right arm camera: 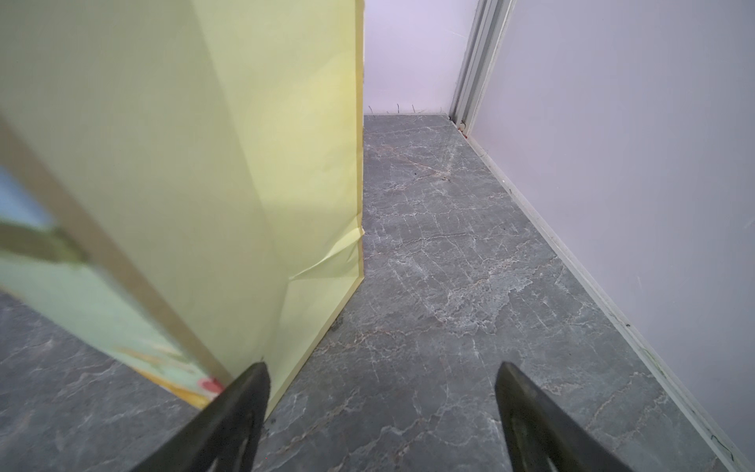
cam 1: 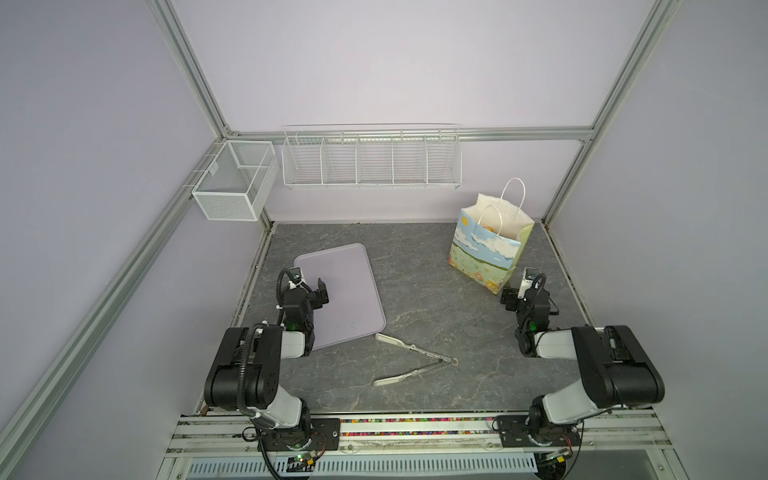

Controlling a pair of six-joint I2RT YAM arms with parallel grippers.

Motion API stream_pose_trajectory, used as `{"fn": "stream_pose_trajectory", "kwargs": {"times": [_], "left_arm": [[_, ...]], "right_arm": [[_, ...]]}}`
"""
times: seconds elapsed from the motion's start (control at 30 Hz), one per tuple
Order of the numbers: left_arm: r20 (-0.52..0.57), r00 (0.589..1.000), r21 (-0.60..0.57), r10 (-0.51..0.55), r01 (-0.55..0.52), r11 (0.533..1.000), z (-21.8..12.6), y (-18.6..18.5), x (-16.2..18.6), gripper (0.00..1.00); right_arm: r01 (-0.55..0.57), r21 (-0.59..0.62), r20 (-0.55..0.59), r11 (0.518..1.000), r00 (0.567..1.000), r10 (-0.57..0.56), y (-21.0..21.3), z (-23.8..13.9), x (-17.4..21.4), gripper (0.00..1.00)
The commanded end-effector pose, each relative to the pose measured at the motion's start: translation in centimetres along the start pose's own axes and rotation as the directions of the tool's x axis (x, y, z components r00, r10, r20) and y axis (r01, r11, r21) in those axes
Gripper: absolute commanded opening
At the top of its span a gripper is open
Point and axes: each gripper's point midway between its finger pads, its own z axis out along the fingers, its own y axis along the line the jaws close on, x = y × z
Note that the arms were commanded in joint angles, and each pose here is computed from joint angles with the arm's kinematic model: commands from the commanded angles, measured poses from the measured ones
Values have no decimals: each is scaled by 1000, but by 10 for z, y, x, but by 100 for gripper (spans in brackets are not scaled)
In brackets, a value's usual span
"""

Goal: Take the fake bread out of the paper bag

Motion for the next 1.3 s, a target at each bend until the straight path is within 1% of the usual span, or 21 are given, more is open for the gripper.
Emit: {"fn": "stream_pose_trajectory", "kwargs": {"times": [0.0, 0.53, 0.57, 0.67, 0.77, 0.87, 0.93, 0.97, 1.03, 1.07, 1.13, 1.17, 1.23, 1.27], "left_arm": [[31, 999, 6, -9, 9, 1000, 2, 0, -12, 99], [38, 999, 15, -6, 5, 1000, -1, -2, -13, 99], [43, 999, 20, -7, 6, 1000, -2, -2, -17, 99], [35, 999, 23, 3, -4, 1000, -11, -3, -34, 99], [49, 999, 50, 8, -11, 999, -23, -6, -59, 99], [86, 995, 49, -45, 41, 998, -37, -3, -83, 99], [63, 994, 5, -90, 90, 996, -44, 5, -97, 99], [36, 994, -19, -105, 106, 994, -48, 9, -103, 99], [2, 990, -65, -142, 142, 988, -55, 17, -117, 99], [-19, 983, -97, -181, 179, 979, -59, 22, -123, 99], [-36, 962, -138, -271, 264, 955, -68, 28, -133, 99], [-46, 956, -132, -289, 281, 951, -73, 27, -137, 99], [-63, 961, -79, -270, 265, 961, -81, 20, -143, 99], [-61, 961, -50, -270, 267, 962, -87, 16, -146, 99]], "right_arm": [[17, 9, 12, 1000, 1000, -17, -1, 1, -4, 89], [15, 7, 23, 1000, 1000, -16, -1, 0, -7, 89], [22, -1, 24, 1000, 999, -22, 1, -1, -9, 89], [81, -84, 25, 993, 997, -79, 19, -8, -20, 88], [149, -167, -20, 975, 988, -154, 40, -17, -30, 88], [207, -231, -80, 951, 970, -231, 62, -27, -43, 88], [235, -261, -104, 936, 958, -269, 70, -35, -56, 88], [255, -303, -84, 918, 953, -292, 86, -46, -64, 88], [270, -380, -37, 885, 951, -307, 103, -66, -78, 88], [280, -444, -10, 851, 948, -317, 115, -80, -83, 88], [314, -567, 28, 761, 931, -363, 141, -108, -85, 88], [343, -622, 44, 704, 913, -406, 154, -124, -82, 88], [413, -705, 81, 577, 855, -513, 176, -153, -66, 88], [451, -734, 105, 508, 814, -571, 185, -167, -56, 88]]}}
